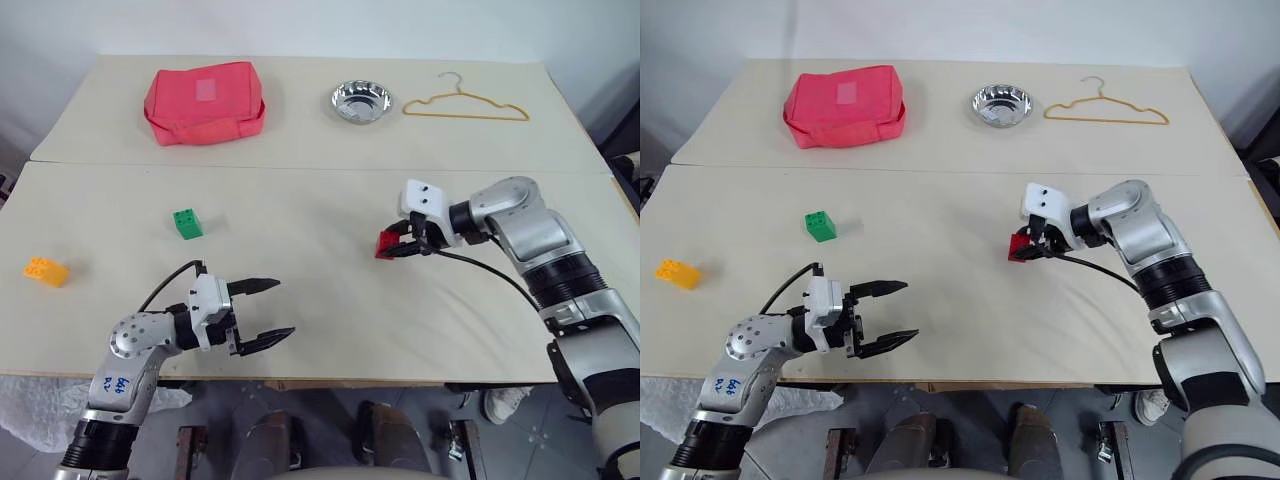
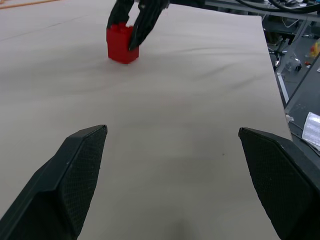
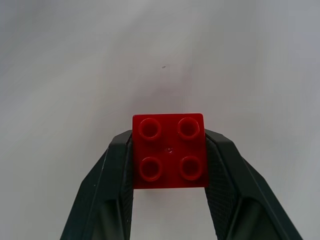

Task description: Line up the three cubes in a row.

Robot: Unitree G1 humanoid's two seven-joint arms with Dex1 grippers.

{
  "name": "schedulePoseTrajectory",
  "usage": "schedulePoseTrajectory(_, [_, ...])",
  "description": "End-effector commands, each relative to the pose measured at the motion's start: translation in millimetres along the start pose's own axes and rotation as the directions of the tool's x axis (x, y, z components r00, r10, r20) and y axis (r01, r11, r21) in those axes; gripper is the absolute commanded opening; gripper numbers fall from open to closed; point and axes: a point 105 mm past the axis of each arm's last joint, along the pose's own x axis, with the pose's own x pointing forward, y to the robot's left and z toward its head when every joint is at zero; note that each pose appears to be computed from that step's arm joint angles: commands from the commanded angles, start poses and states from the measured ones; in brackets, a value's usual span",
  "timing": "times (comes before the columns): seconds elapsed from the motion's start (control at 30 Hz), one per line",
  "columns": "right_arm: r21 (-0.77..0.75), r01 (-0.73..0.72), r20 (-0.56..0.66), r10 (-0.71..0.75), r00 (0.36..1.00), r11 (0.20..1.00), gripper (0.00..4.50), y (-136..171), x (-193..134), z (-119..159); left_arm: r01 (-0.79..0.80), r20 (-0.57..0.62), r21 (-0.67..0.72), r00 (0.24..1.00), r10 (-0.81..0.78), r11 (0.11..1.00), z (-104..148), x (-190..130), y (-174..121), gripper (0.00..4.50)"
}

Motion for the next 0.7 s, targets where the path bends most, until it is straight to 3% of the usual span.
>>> schedulePoseTrajectory(0.03, [-0.068,-0.110,-0.017,0.109,0.994,0.992,1.48,12.3,-0.2,4.1,-0.011,0.006,0.048,1.000,0.011,0.999,9.3,-6.7,0.4,4.50])
schedulePoseTrajectory(0.23, [-0.070,-0.141,-0.019,0.140,0.990,0.988,1.48,15.4,0.3,1.9,-0.020,0.009,0.042,1.000,0.020,0.999,10.1,-7.6,-0.7,4.50])
schedulePoseTrajectory(0.4, [-0.074,-0.140,0.059,0.144,0.988,0.987,1.48,17.6,2.0,4.7,-0.012,0.019,0.032,1.000,0.011,0.999,10.6,-5.5,-3.2,4.50])
schedulePoseTrajectory(0.7, [-0.167,-0.067,0.234,0.106,0.967,0.984,4.41,31.0,-23.3,10.3,-0.140,0.056,-0.058,0.988,0.143,0.988,5.7,-12.6,4.3,4.50])
